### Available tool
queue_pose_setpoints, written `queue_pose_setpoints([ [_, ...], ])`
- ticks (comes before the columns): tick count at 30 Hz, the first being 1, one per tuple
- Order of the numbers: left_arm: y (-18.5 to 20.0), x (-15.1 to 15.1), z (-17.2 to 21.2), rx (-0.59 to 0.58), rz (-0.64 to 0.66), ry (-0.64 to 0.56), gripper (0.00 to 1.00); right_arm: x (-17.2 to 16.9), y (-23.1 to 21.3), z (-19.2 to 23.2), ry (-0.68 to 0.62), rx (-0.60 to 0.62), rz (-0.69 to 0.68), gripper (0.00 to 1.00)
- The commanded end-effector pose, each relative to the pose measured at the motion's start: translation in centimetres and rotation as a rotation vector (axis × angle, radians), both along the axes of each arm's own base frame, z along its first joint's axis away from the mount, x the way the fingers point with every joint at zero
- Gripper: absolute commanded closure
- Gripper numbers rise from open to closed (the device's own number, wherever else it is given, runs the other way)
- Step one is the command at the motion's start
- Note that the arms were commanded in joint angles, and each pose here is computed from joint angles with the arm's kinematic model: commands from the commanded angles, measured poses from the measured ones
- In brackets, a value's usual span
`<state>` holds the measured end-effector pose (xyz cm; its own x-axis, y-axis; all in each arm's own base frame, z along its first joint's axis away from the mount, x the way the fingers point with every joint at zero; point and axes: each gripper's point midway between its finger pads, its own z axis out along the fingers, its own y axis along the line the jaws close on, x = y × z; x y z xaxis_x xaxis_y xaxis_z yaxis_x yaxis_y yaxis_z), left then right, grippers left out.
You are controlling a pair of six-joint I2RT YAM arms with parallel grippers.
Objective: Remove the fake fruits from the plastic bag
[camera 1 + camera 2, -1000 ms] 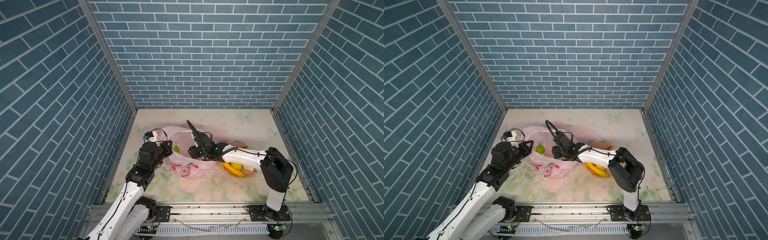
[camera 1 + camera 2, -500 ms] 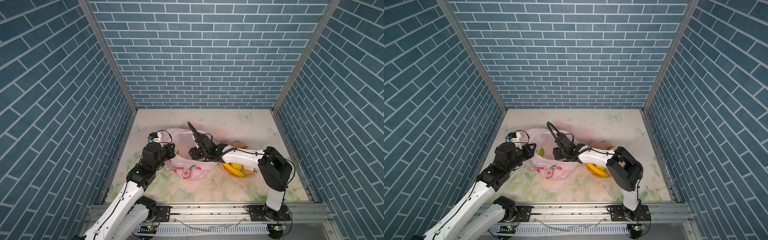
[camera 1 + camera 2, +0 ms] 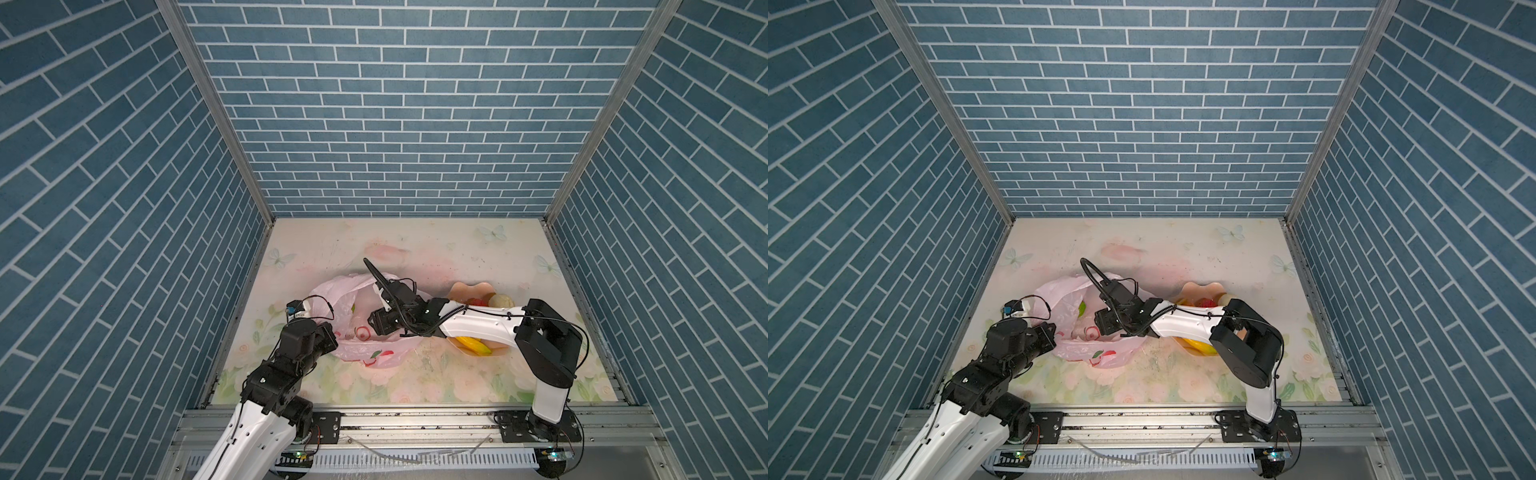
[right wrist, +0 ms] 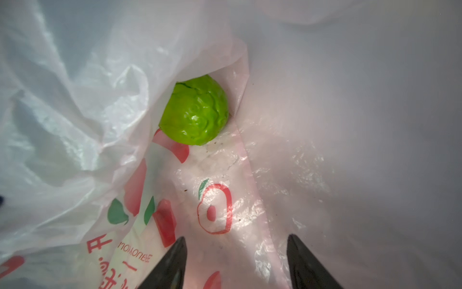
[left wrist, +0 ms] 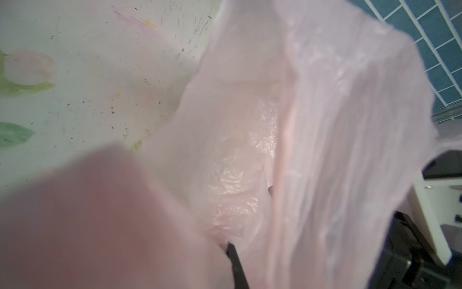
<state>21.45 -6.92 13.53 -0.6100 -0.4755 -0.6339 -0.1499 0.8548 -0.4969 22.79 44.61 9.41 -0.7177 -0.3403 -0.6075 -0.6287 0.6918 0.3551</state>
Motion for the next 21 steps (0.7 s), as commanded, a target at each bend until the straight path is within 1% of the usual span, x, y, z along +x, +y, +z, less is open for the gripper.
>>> queue_pose_setpoints([
  [1,0.7,-0.8,-1.5,0.051,0.005,0.039,0.95,-1.1,0.5,-0.2,-0.019,-0.002,0.056,0.35],
  [7,1.3,-1.4,-2.7,0.067,0.022,0.057,0.96,-2.6,0.7,-1.6,-0.040,-0.060,0.123,0.34],
  [11,1.4,-1.4,-1.7,0.038,0.037,0.016,0.96,-2.2,1.0,-1.8,-0.051,-0.065,0.105,0.33],
  [15,1.1,-0.4,2.3,0.016,0.038,-0.063,0.96,-1.5,0.8,-2.1,-0.036,-0.078,0.043,0.33],
  [21,-0.6,2.7,10.3,0.011,-0.017,-0.228,0.96,0.5,0.2,-0.2,-0.059,-0.046,-0.050,0.33],
])
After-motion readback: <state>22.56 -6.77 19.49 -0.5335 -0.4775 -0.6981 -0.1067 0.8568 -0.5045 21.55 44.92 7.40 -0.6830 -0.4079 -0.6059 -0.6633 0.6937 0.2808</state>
